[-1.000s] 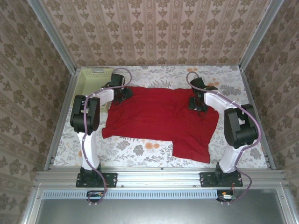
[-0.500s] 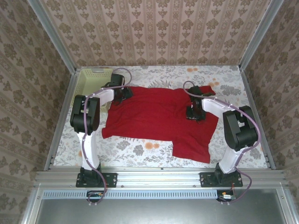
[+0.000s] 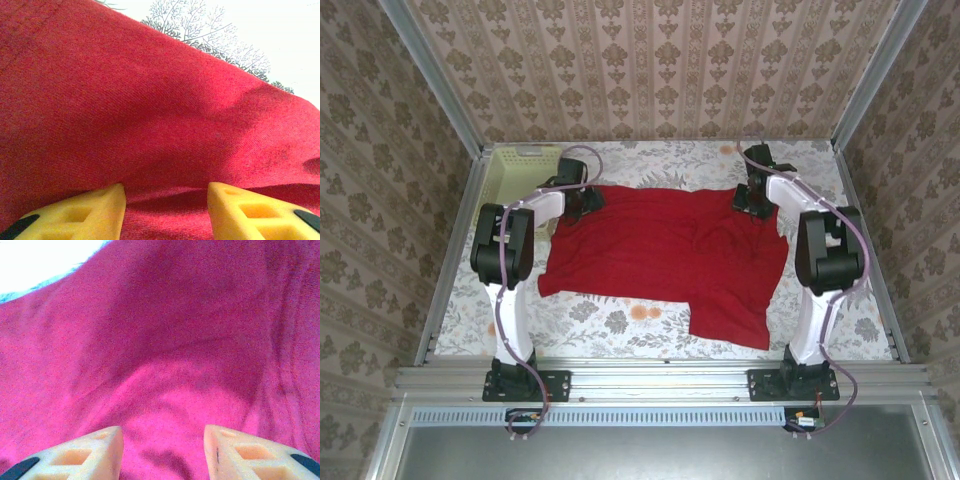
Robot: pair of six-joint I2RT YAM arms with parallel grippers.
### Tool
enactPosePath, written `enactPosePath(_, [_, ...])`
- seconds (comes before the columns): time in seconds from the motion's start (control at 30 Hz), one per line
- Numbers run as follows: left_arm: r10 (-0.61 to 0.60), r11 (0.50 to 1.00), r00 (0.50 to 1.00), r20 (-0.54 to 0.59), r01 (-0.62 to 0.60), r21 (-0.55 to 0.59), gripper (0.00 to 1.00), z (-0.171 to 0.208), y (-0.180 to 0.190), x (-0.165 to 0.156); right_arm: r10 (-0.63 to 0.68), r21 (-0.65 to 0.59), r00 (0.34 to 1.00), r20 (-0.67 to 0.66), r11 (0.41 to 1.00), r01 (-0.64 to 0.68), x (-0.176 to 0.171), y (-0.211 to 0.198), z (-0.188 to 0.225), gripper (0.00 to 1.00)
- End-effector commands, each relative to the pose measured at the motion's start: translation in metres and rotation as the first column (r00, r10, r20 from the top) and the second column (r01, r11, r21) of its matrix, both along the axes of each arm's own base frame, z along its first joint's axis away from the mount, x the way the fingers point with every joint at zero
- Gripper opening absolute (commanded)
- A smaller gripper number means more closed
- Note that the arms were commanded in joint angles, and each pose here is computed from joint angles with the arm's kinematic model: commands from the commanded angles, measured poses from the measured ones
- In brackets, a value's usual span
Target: Fold the inside-out t-shirt
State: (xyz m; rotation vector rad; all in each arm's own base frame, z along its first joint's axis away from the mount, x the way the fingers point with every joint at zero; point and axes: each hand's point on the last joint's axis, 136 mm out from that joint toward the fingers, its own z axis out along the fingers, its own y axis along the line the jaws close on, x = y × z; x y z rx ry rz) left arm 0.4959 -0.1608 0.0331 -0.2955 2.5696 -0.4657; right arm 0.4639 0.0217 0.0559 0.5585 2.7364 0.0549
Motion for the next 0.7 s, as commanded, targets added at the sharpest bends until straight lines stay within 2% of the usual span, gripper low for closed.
enactPosePath(0.0, [-0.007,0.999,0.995,-0.103,0.011,0.042,0.48,-0.02,0.005,-0.03,-0.073,0.009,0.992,-0.105,0.997,0.075,-0.001,-0.019,-0.023,0.46])
enactPosePath(0.27, [-0.017,0.998,0.992,-0.126,0.024,0.053,0.5,-0.027,-0.003,-0.043,-0.182,0.029,0.964,-0.194,0.981,0.191,0.006,-0.069,-0.05,0.43])
enactPosePath(0.43, [0.0,0.999,0.991,-0.131,0.006,0.051,0.52,-0.024,-0.008,-0.053,-0.237,0.008,0.955,-0.177,0.97,0.242,0.012,-0.099,-0.043,0.43])
enactPosePath(0.57, [0.019,0.999,0.991,-0.132,-0.014,0.039,0.53,-0.022,-0.009,-0.059,-0.252,0.047,0.954,-0.16,0.964,0.262,0.021,-0.113,-0.043,0.41])
enactPosePath(0.67, [0.023,0.999,0.991,-0.133,-0.018,0.036,0.54,-0.02,-0.009,-0.062,-0.25,0.003,0.958,-0.138,0.968,0.253,0.025,-0.122,-0.031,0.42])
